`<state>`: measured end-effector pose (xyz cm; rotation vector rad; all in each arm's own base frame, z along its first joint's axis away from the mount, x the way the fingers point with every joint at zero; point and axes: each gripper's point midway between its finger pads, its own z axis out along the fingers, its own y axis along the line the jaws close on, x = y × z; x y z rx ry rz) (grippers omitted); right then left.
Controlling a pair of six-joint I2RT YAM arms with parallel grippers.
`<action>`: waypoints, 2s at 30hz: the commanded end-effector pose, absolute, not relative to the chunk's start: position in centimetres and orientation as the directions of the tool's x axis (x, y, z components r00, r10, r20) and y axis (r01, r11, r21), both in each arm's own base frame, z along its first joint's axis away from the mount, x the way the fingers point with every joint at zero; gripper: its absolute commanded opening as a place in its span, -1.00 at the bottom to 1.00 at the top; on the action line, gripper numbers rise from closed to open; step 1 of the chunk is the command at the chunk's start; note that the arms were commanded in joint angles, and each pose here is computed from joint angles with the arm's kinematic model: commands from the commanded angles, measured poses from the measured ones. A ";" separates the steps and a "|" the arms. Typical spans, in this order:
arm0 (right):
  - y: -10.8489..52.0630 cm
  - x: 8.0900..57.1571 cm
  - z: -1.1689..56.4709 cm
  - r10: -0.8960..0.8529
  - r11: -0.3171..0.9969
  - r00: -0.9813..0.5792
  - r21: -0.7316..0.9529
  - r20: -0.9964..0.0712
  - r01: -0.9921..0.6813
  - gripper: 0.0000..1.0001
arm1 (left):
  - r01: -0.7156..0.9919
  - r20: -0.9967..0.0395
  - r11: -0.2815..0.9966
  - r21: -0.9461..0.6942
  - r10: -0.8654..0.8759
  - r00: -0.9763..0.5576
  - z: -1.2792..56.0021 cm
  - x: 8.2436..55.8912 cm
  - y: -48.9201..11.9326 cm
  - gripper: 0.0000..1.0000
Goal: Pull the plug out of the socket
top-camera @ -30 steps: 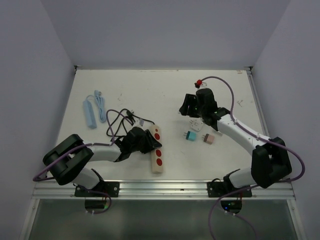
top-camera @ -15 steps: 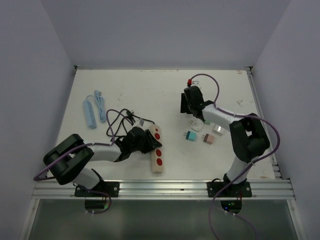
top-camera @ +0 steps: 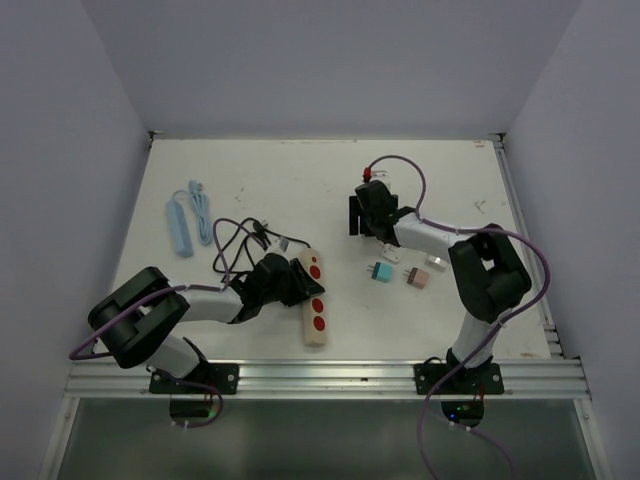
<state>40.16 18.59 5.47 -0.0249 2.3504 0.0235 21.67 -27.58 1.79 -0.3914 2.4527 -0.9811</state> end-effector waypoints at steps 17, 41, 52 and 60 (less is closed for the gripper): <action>18.9 33.6 15.8 0.111 0.972 -0.649 0.219 -0.753 -0.088 0.87 | -0.037 -0.384 0.962 -0.269 -0.143 -0.912 -2.8 21.5 -20.9 -1.00; 9.1 21.8 27.0 0.219 0.955 -0.394 0.278 -0.892 -0.099 0.94 | -0.052 -0.465 0.948 -0.313 -0.201 -0.862 4.7 38.5 -16.7 0.56; 5.5 20.1 31.1 0.194 0.976 -0.303 0.214 -0.933 -0.033 0.97 | 0.091 -0.634 0.882 -0.463 -0.258 -0.729 19.0 36.4 -17.3 0.76; 1.6 18.0 34.3 0.200 0.980 -0.203 0.191 -0.959 0.061 0.98 | 0.200 -0.842 0.901 -0.386 -0.255 -0.476 32.7 30.8 -13.2 0.99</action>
